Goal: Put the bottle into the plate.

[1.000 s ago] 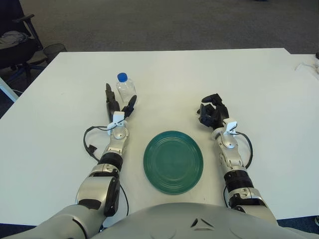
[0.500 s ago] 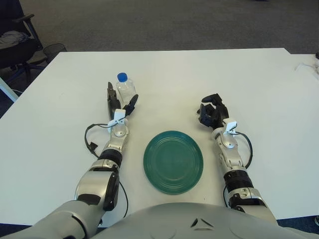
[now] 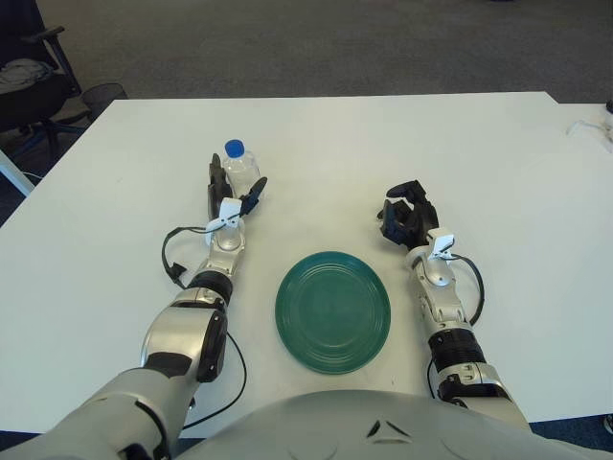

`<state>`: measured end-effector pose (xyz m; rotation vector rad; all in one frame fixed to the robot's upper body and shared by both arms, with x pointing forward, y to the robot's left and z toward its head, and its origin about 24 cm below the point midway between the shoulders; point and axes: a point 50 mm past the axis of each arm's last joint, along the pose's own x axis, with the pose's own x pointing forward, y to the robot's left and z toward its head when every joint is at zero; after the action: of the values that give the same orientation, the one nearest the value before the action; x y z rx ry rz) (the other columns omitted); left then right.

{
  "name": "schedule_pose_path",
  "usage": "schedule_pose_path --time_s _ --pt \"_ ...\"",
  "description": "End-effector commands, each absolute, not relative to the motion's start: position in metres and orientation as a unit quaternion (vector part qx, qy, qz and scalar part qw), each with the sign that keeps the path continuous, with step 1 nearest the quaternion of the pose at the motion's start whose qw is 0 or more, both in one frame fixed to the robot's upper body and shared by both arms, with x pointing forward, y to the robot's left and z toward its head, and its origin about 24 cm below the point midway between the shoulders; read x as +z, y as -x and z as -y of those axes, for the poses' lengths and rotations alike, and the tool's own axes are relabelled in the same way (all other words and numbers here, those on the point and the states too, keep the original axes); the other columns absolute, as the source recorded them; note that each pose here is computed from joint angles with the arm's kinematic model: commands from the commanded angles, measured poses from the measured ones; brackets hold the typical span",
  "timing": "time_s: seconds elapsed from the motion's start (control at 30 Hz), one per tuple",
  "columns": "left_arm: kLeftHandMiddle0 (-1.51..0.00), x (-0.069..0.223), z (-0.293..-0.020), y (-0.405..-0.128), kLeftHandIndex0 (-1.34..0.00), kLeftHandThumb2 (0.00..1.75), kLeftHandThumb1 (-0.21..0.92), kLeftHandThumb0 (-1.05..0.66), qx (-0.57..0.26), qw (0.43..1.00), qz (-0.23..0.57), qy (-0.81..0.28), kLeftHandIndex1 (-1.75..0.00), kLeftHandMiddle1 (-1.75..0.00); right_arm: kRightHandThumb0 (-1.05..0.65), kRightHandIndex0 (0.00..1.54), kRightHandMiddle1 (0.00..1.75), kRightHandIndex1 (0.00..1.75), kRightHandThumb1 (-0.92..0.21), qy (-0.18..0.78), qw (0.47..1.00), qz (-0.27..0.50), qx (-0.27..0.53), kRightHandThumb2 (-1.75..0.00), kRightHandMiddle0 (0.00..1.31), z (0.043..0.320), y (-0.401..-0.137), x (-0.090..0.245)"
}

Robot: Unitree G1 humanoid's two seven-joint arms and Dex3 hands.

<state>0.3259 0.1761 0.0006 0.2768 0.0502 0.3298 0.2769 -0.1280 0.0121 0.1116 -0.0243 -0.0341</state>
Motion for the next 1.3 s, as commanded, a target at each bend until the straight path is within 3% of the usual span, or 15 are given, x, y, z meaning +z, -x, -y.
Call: schedule_pose_path --time_s 0.0,0.3,0.73,1.03,1.27 --pt "0.00 0.004 -0.173 -0.331 0.00 0.08 0.91 -1.05 0.154 0.976 -0.028 -0.150 -0.47 -0.43 -0.01 0.51 1.73 1.66 -0.50 -0.063 0.997 -0.035 -0.021 -1.08 0.27 0.127 -0.268 -0.005" --pt "0.00 0.008 -0.169 -0.336 0.00 0.08 0.92 -1.05 0.149 0.977 -0.030 -0.152 -0.55 -0.51 -0.01 0.50 1.73 1.66 -0.50 -0.072 0.997 -0.037 -0.017 -1.08 0.28 0.126 -0.266 -0.005" --pt "0.00 0.014 -0.163 -0.343 0.00 0.09 0.92 -1.05 0.141 0.979 -0.036 -0.145 -0.55 -0.46 -0.01 0.50 1.73 1.67 -0.50 -0.079 0.996 -0.039 -0.020 -1.08 0.28 0.126 -0.264 -0.006" --pt "0.00 0.015 -0.160 -0.346 0.00 0.21 0.92 -1.05 0.134 0.978 -0.041 -0.154 -0.36 -0.38 -0.01 0.50 1.73 1.67 -0.50 -0.080 0.996 -0.041 -0.019 -1.08 0.28 0.126 -0.264 -0.006" --pt "0.00 0.017 -0.156 -0.348 0.00 0.25 0.92 -1.05 0.134 0.977 -0.039 -0.159 -0.50 -0.51 -0.01 0.48 1.74 1.67 -0.51 -0.081 0.996 -0.041 -0.018 -1.07 0.27 0.127 -0.264 -0.006"
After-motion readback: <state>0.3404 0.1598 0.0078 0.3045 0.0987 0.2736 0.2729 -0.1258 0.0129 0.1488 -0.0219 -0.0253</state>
